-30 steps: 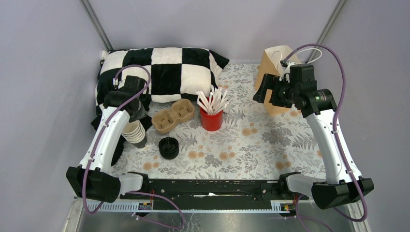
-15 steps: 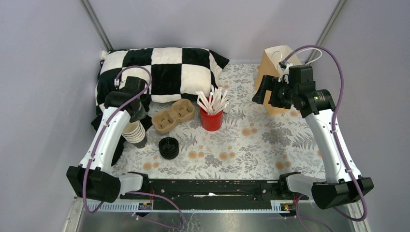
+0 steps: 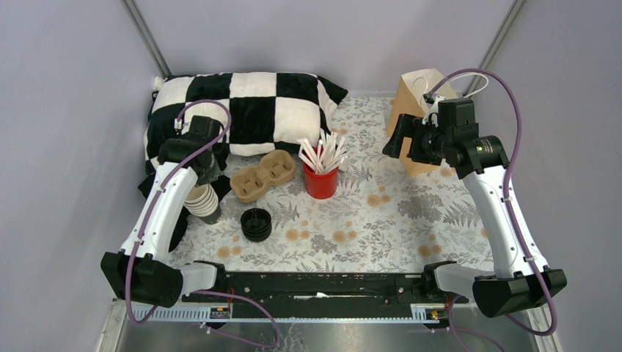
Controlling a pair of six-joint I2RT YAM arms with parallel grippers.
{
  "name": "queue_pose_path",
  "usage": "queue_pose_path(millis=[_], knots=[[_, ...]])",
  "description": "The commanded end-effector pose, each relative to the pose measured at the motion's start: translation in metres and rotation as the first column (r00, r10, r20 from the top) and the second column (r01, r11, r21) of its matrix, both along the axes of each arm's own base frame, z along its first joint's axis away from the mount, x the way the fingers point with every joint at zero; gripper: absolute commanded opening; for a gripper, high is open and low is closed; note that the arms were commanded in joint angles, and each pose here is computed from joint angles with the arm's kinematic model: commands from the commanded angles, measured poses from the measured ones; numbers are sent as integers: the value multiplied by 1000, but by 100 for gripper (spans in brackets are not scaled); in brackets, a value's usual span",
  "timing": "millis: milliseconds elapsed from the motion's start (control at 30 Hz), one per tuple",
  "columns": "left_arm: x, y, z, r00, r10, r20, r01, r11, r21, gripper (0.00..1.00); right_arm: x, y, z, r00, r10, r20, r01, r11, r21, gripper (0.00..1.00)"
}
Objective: Pack the takeout coffee
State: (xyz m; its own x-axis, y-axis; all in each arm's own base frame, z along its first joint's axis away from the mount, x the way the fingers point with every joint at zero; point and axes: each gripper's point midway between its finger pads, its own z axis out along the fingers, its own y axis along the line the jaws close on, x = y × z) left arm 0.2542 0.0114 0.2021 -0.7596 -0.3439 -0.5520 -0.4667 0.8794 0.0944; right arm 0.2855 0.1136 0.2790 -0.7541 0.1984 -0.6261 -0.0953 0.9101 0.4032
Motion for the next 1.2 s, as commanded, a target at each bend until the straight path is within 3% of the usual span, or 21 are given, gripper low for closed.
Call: queue_pose_path(millis=[0,367,800,1033,1167], knots=[[2,8,21,999,8,49,-9,999,33,0,3,5,7,999,26,39,-26,1000,7,100],[1,4,42,998,30,54,-32,999,33,0,2,7,6,999,34,33,-35,999,17,100],[-8,12,110,990,4,140,-15,997,73,0,4,11,7,999,40,26,-41,999,24,100],[-13,-6,148,960,-116,253,119,993,4,0,6,13,7,999,41,14,-42,999,34,100],[0,-48,174,875,-292,386,347,935,-78,0,7,14,7,999,37,10,-38,998,40,100]])
